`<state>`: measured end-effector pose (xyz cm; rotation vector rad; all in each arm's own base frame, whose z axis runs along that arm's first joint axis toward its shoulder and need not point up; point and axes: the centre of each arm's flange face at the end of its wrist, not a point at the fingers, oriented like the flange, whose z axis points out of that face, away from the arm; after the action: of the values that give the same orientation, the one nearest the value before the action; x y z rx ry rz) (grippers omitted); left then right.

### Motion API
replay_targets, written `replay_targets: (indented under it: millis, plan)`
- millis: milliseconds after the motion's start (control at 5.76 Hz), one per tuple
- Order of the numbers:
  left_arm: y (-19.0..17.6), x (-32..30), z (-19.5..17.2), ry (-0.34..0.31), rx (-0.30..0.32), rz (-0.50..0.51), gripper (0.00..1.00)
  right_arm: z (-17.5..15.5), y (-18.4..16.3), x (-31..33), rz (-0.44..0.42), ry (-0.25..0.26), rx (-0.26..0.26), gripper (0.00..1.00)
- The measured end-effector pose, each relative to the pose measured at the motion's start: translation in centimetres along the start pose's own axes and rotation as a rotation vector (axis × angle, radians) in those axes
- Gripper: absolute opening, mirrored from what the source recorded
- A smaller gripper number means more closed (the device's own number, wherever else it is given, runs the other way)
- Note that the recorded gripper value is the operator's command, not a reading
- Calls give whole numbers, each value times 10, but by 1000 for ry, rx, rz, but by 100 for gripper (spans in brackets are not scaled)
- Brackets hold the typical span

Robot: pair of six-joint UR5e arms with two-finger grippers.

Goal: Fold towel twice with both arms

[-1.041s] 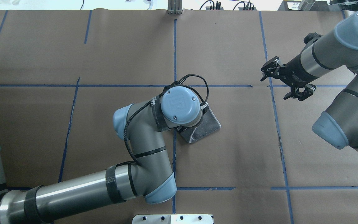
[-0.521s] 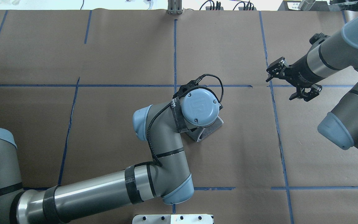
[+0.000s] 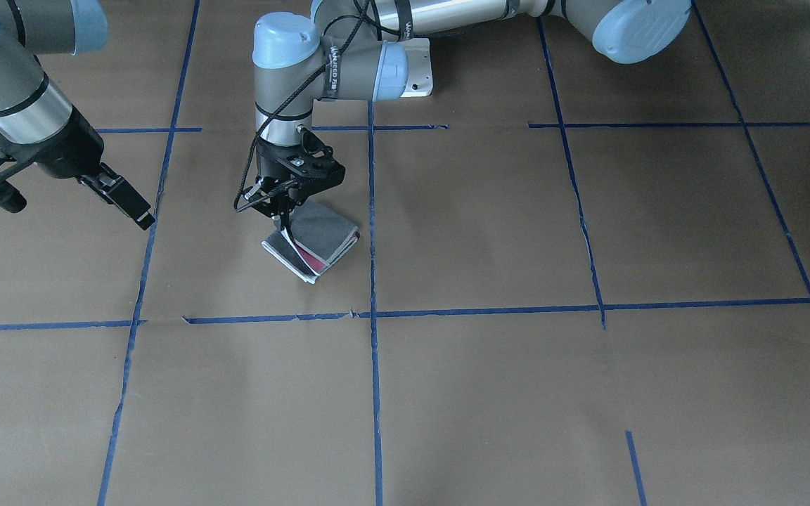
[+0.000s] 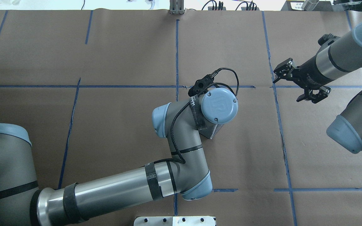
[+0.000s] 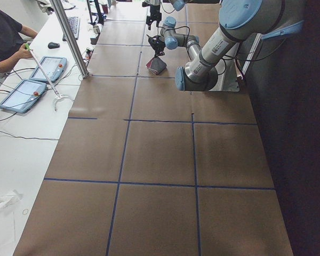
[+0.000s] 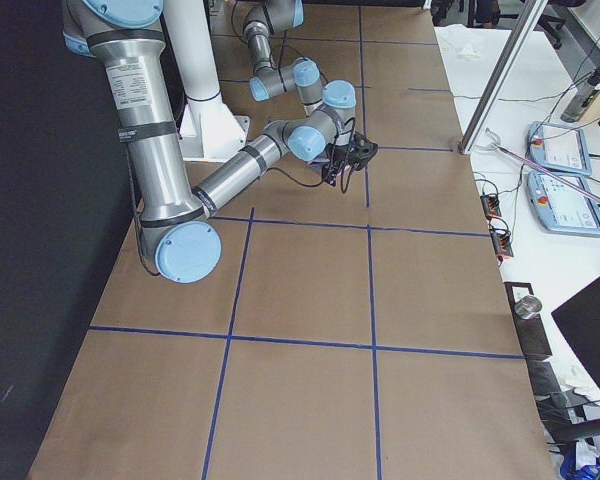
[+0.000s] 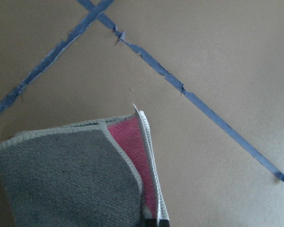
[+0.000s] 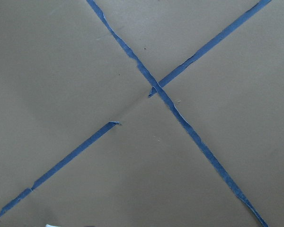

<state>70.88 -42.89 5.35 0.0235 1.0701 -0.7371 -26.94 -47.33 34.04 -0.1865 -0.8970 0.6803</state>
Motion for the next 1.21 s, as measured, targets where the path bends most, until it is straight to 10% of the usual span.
replay_targets:
  millis: [868,1215]
  plan:
    - [-13,-1,-39,147,-26,102,100,-15,-5,34,-16,5,9,100]
    - [-84,-61,-91,97,-84,212,100,-15,-14,47,-218,21,-7,100]
